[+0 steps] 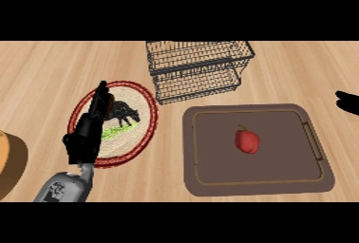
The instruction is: Pick the bell pepper from the tray and place it in the tiered basket
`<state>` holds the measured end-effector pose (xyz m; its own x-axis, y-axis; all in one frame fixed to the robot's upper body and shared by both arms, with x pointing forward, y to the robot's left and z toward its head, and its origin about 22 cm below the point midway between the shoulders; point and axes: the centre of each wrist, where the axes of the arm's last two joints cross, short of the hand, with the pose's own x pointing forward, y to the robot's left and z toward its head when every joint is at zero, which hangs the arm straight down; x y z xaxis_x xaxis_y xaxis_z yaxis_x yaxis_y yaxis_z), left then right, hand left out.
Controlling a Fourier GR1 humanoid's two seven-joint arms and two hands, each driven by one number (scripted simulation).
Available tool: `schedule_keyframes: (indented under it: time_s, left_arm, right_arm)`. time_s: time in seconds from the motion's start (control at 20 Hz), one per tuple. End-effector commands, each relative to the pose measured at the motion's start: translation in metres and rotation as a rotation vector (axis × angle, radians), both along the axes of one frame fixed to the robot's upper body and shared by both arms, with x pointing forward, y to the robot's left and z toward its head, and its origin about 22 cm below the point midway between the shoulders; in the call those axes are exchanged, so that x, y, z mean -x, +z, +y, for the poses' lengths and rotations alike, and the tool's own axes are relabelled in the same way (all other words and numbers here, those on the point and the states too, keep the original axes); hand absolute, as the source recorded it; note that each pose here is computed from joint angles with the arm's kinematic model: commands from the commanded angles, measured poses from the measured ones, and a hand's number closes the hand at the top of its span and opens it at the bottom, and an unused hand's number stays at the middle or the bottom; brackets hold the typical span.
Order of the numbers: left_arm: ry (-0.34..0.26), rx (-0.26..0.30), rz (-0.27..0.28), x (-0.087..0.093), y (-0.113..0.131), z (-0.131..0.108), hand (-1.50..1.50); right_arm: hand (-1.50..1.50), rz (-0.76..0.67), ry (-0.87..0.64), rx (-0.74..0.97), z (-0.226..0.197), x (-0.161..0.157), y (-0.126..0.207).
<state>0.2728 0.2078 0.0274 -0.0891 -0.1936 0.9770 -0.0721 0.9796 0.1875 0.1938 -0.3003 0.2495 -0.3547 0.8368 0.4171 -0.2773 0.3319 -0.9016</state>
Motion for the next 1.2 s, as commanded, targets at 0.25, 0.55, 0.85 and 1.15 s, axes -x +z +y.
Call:
schedule_keyframes:
  time_s: [0.25,0.55,0.85,1.15]
  left_arm:
    - [-0.045,0.009,0.007,-0.006,0.014,-0.011,0.00]
    - [-0.047,-0.001,-0.015,-0.006,0.011,-0.013,0.00]
    - [-0.018,0.007,0.004,-0.003,0.000,-0.016,0.00]
    - [0.003,-0.006,-0.009,-0.015,0.007,0.007,0.00]
  right_arm:
    - [-1.50,0.063,-0.105,0.190,0.077,0.039,-0.005]
    - [-1.50,0.077,-0.089,0.278,0.114,0.014,-0.007]
    - [-1.50,0.166,-0.128,0.352,0.130,0.012,-0.030]
    - [-1.50,0.198,-0.162,0.404,0.134,0.008,-0.036]
